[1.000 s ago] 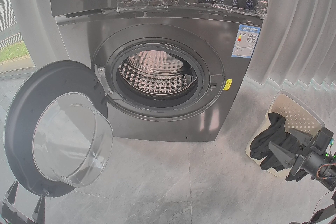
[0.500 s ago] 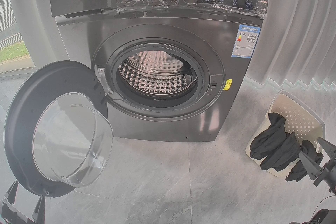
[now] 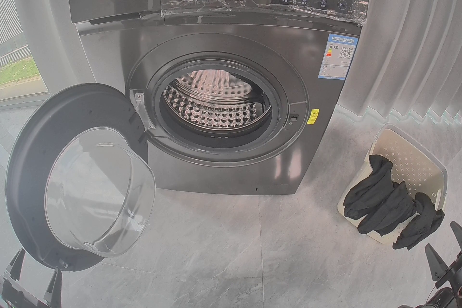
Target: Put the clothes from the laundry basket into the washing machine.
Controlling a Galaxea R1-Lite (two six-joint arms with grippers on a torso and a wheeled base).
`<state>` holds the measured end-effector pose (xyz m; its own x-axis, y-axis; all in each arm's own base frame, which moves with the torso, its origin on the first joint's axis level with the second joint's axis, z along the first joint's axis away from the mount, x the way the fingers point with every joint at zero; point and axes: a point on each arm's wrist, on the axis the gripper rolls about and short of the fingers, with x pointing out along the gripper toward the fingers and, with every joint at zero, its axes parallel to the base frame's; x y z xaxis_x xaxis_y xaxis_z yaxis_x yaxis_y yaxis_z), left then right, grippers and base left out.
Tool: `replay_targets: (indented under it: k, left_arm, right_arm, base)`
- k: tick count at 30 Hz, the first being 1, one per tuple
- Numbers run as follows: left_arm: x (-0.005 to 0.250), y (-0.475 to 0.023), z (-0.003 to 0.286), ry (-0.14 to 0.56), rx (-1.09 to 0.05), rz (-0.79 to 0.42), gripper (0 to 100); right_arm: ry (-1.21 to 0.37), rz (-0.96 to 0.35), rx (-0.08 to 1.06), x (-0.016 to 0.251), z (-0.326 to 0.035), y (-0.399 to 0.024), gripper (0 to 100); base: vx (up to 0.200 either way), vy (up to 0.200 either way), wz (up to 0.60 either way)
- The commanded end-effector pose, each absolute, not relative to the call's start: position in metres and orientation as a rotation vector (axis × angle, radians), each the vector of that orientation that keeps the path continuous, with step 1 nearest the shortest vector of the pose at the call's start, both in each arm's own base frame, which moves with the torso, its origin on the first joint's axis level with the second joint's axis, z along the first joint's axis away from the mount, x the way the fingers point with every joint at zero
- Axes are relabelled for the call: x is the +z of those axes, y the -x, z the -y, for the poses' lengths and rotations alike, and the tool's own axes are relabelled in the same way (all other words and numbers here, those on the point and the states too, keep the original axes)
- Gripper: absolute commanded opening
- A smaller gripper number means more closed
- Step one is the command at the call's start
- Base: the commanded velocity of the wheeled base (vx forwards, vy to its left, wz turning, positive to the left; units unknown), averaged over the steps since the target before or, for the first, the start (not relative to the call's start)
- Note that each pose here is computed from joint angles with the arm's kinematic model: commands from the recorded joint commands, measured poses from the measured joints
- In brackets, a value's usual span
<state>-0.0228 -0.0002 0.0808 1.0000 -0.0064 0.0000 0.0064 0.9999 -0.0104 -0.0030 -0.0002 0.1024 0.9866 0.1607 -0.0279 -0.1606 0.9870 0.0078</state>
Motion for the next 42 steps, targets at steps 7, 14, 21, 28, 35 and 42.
replay_targets:
  k: [7,14,21,28,35,42]
  left_arm:
    - [0.076,0.023,0.0,0.011,-0.006,-0.002,100]
    - [0.076,0.023,0.0,0.011,-0.006,-0.002,100]
    - [0.076,0.023,0.0,0.011,-0.006,-0.002,100]
    - [0.076,0.023,0.0,0.011,-0.006,-0.002,100]
    - [0.076,0.023,0.0,0.011,-0.006,-0.002,100]
    - [0.076,0.023,0.0,0.011,-0.006,-0.002,100]
  right_arm:
    - [0.009,0.074,0.021,0.091,0.001,0.018,100]
    - [0.006,0.006,0.018,0.076,0.0,0.023,100]
    - [0.011,0.006,0.023,0.076,0.0,0.023,100]
    - [0.009,0.005,0.02,0.076,0.0,0.023,100]
    - [0.009,0.005,0.02,0.076,0.0,0.023,100]
    - [0.009,0.005,0.02,0.076,0.0,0.023,100]
  base:
    - [0.0,0.0,0.0]
    - [0.0,0.0,0.0]
    - [0.0,0.0,0.0]
    - [0.0,0.0,0.0]
    - [0.0,-0.171,0.0]
    - [0.0,0.0,0.0]
